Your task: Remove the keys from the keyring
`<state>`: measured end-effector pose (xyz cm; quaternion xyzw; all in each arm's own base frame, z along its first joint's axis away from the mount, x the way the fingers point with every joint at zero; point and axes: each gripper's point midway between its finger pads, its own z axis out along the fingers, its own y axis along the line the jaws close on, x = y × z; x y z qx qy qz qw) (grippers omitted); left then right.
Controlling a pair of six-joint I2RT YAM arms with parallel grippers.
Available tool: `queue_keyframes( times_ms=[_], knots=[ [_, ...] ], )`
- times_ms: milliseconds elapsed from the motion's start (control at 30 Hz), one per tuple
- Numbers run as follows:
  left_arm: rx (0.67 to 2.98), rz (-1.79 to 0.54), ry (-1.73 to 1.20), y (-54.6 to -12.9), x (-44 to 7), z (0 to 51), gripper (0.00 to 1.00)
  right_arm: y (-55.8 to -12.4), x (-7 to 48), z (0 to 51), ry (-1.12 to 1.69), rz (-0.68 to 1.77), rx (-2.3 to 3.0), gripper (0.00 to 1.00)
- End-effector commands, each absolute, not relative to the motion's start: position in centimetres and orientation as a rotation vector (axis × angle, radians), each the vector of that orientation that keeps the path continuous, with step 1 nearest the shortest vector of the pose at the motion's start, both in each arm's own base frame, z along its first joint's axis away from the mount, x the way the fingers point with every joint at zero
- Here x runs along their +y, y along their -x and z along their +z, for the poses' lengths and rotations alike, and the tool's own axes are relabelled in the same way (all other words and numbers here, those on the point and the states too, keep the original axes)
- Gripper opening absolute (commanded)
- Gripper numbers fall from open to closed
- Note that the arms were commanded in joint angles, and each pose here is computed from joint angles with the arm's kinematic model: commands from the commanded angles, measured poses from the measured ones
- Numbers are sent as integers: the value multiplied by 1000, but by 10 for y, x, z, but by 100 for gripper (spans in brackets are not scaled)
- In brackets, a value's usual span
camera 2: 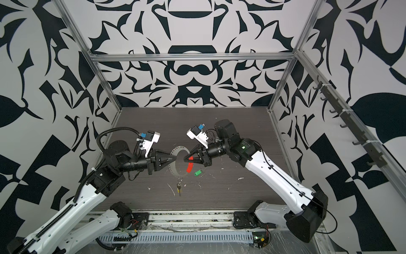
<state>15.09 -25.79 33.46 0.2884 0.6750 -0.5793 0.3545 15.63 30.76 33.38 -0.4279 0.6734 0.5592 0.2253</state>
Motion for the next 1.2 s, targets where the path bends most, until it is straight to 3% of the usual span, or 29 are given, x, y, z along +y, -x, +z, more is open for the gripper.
queue_keyframes(
  times_ms=[0,133,267,633,1167],
  knots=[
    [1658,-1508,-738,-151,-257,360,10,-160,309,355,1176,1520,1778,8],
    [1664,-1479,-670,-159,-254,362,3,-166,307,362,1124,1471,1774,34],
    [1660,-1455,-563,-171,-249,368,3,-180,299,370,992,1370,1764,45],
    [1690,-1317,-178,-219,-224,376,3,-189,295,357,744,1097,1742,46],
    [1673,-1288,-123,-221,-214,382,3,-186,334,330,762,924,1708,46]
  ],
)
